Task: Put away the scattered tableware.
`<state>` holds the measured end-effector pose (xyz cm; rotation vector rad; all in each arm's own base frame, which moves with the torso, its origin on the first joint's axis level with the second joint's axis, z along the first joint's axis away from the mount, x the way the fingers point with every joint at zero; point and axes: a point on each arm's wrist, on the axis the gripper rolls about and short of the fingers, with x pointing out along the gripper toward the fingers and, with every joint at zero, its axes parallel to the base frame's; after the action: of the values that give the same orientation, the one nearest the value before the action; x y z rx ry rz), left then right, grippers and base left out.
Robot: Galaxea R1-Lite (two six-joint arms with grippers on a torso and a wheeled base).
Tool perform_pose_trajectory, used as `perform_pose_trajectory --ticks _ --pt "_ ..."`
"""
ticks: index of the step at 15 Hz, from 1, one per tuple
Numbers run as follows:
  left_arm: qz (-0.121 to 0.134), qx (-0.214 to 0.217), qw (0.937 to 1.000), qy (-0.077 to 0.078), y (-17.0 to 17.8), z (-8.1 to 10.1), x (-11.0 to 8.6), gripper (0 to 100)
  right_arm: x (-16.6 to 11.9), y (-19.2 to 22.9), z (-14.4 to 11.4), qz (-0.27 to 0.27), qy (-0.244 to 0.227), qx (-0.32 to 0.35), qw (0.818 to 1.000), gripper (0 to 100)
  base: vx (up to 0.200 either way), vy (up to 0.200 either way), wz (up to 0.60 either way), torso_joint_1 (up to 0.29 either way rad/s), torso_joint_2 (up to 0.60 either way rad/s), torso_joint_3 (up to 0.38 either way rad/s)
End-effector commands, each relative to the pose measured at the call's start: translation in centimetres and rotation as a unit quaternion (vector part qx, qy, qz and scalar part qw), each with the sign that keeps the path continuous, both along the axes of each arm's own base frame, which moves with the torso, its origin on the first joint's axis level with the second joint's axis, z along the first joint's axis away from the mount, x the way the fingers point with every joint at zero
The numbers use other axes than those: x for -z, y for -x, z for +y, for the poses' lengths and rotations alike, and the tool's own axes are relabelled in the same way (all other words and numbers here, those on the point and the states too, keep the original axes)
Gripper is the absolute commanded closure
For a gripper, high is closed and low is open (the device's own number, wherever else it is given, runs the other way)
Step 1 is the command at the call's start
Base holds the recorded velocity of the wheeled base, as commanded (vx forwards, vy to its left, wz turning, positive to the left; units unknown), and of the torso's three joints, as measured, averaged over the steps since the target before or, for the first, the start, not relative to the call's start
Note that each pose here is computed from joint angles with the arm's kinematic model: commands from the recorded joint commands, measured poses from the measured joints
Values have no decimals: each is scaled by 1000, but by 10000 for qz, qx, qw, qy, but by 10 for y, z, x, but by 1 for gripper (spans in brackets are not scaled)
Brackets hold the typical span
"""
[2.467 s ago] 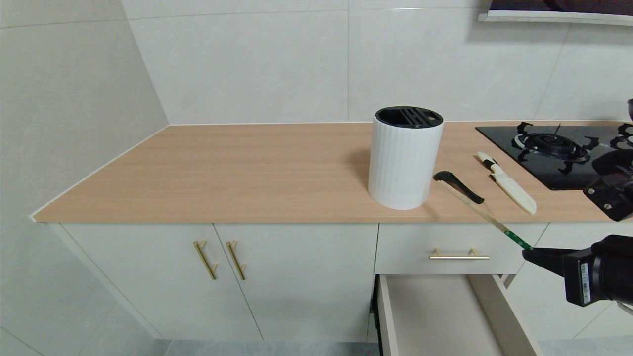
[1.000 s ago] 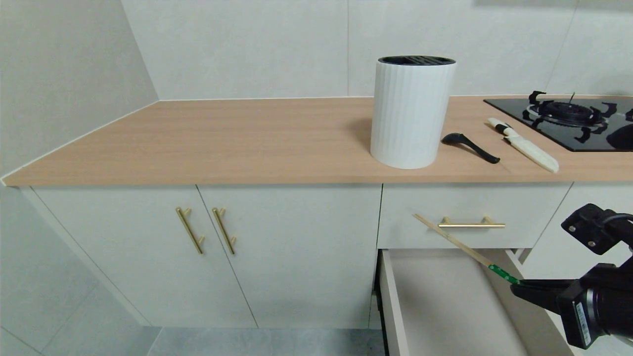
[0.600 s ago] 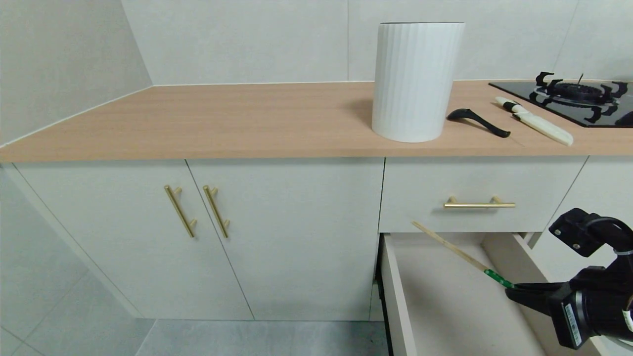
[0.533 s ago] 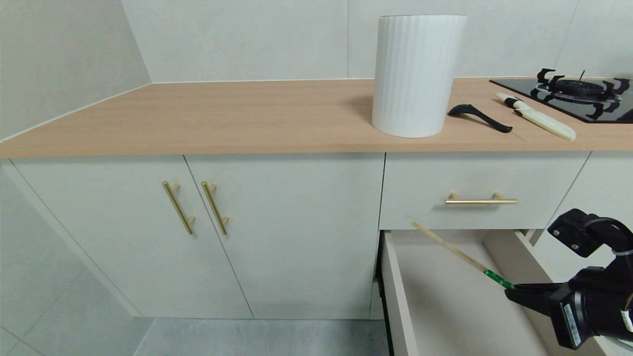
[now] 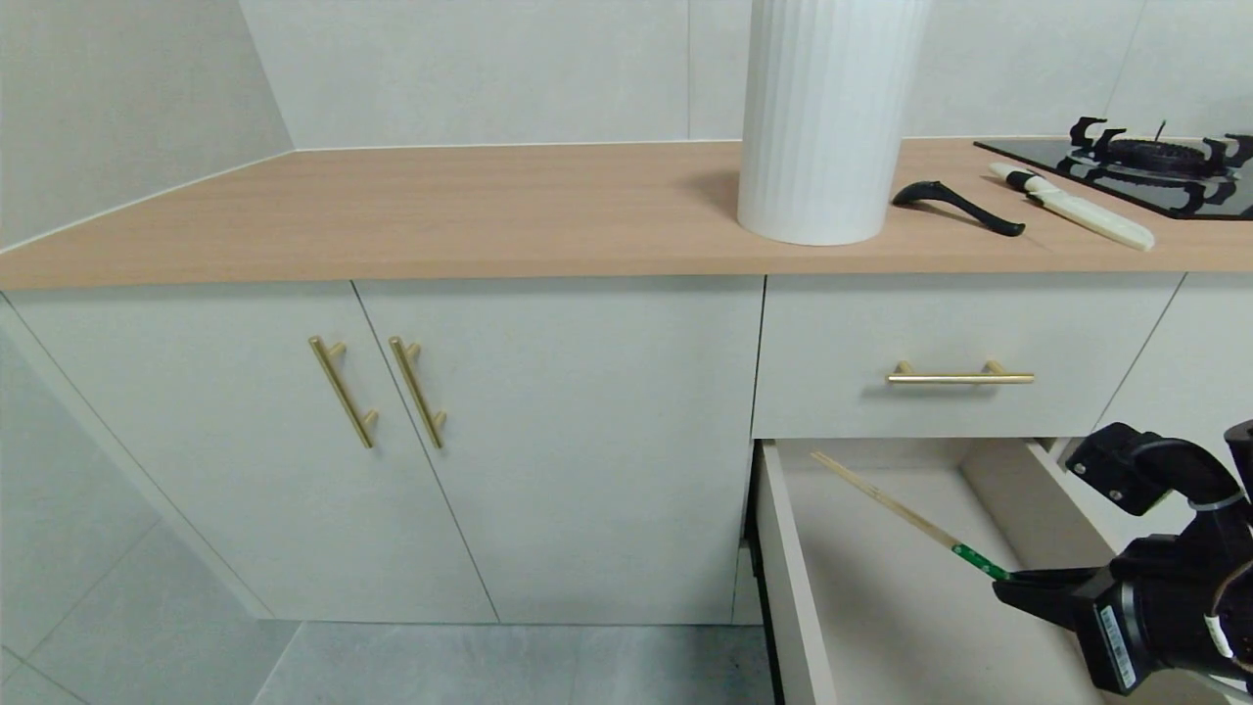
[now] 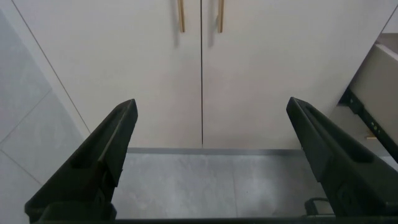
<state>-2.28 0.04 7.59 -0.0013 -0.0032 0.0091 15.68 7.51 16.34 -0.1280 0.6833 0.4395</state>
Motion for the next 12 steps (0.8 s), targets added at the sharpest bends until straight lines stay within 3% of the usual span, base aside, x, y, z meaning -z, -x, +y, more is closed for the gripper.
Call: perform_pose_trajectory --ticks 1,3,6,9,12 --pt "8 -8 10000 1 0 0 0 0 10 -11 0 249 102 124 9996 100 0 0 0 0 0 0" --pt "8 0 10000 1 0 0 0 0 27 -30 2 588 246 317 9975 100 0 0 0 0 0 0" --pt "1 0 10000 1 0 0 0 0 42 -49 5 672 263 449 9964 100 0 0 0 0 0 0" --pt "1 0 10000 1 0 0 0 0 54 -80 16 1110 -289 1171 9865 100 0 0 0 0 0 0" --pt "8 0 10000 1 0 0 0 0 79 -104 25 1262 -269 1513 9800 100 0 0 0 0 0 0"
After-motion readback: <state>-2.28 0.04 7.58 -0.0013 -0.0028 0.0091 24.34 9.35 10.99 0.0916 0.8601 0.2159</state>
